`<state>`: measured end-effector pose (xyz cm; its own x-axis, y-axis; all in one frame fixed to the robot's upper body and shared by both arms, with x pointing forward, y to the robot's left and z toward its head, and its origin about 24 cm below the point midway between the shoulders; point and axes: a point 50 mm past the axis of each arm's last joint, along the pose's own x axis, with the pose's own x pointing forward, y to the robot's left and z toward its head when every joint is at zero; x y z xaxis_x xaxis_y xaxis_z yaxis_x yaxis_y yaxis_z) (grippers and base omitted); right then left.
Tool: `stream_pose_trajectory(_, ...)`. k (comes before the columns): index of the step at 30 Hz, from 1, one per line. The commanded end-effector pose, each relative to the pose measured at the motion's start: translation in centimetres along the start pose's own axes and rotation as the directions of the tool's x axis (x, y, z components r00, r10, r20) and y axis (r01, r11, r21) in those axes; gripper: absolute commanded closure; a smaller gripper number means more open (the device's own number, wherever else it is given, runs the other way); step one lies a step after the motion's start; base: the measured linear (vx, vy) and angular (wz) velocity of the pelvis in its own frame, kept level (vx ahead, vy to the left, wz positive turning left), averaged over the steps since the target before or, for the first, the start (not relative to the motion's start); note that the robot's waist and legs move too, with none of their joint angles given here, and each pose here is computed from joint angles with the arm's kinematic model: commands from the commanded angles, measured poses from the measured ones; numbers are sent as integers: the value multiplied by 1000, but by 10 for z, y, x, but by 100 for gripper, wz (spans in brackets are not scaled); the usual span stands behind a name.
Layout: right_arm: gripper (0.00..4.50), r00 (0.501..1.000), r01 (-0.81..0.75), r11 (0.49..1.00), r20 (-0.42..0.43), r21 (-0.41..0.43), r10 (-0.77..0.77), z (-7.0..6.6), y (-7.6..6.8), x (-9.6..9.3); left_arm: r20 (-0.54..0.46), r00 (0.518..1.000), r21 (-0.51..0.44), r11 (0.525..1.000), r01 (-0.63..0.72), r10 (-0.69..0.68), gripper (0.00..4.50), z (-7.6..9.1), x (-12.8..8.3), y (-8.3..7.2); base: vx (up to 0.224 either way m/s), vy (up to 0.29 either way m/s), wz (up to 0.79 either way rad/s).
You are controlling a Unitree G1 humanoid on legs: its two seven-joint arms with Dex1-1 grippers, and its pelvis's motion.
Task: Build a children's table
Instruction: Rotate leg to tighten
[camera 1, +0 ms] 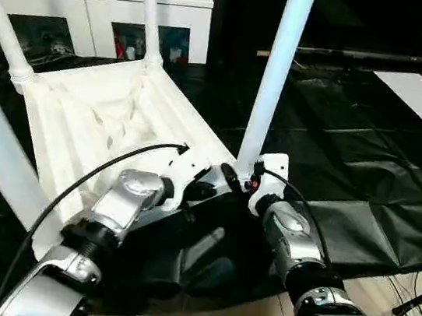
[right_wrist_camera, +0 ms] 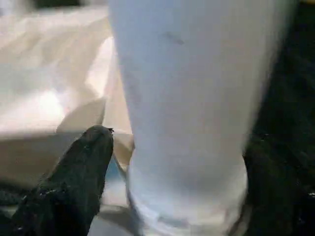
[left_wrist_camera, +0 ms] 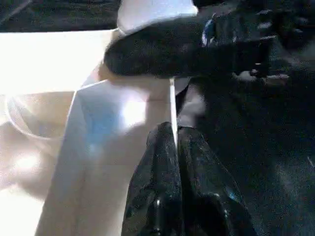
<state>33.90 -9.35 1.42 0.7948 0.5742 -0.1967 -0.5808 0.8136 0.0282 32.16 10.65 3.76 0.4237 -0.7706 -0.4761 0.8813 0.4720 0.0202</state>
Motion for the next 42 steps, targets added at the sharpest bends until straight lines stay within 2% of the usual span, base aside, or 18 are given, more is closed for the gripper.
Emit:
stream_pose_trajectory(1, 44, 994, -106, 993, -42, -50, 104, -6, 8, -2, -15, 987, -12, 987, 159, -159, 450, -13, 7, -20, 74, -15, 7)
stream_pose_trajectory(5, 44, 951, -310, 945, -61, -106, 305, -6, -4, -24, -32, 967, -12, 968, 251, -251, 450, -20, -7, -23, 44, -3, 5)
stream_pose_trajectory(7, 44, 940, -340, 934, -68, -114, 334, -6, -5, -27, -34, 967, -10, 968, 252, -252, 450, -21, -8, -23, 53, 4, 3)
stream_pose_trajectory(11, 44, 860, -508, 851, -130, -134, 493, -6, -18, -52, -45, 955, -11, 956, 292, -292, 450, -23, -19, -20, 0, 0, 0)
stream_pose_trajectory(14, 44, 832, -553, 822, -152, -137, 534, -4, -24, -60, -45, 950, -11, 951, 308, -308, 450, -22, -22, -18, 0, 0, 0)
stream_pose_trajectory(21, 44, 831, -556, 818, -116, -147, 544, 7, -27, -57, -49, 941, -7, 942, 335, -335, 450, -19, -23, -17, 0, 0, 0)
stream_pose_trajectory(26, 44, 824, -565, 817, -132, -120, 551, 7, -26, -54, -55, 940, -10, 942, 336, -336, 450, -20, -24, -17, 0, 0, 0)
stream_pose_trajectory(34, 125, 820, -568, 816, -160, -106, 550, 1, -28, -55, -60, 940, -22, 942, 334, -335, 450, -23, -26, -18, 0, 0, 0)
stream_pose_trajectory(40, 175, 819, -568, 816, -176, -107, 547, -2, -28, -56, -62, 942, -21, 944, 330, -331, 450, -23, -27, -17, 0, 0, 0)
stream_pose_trajectory(42, 178, 819, -568, 816, -178, -107, 546, -2, -27, -56, -65, 942, -21, 944, 328, -329, 450, -22, -27, -16, 0, 0, 0)
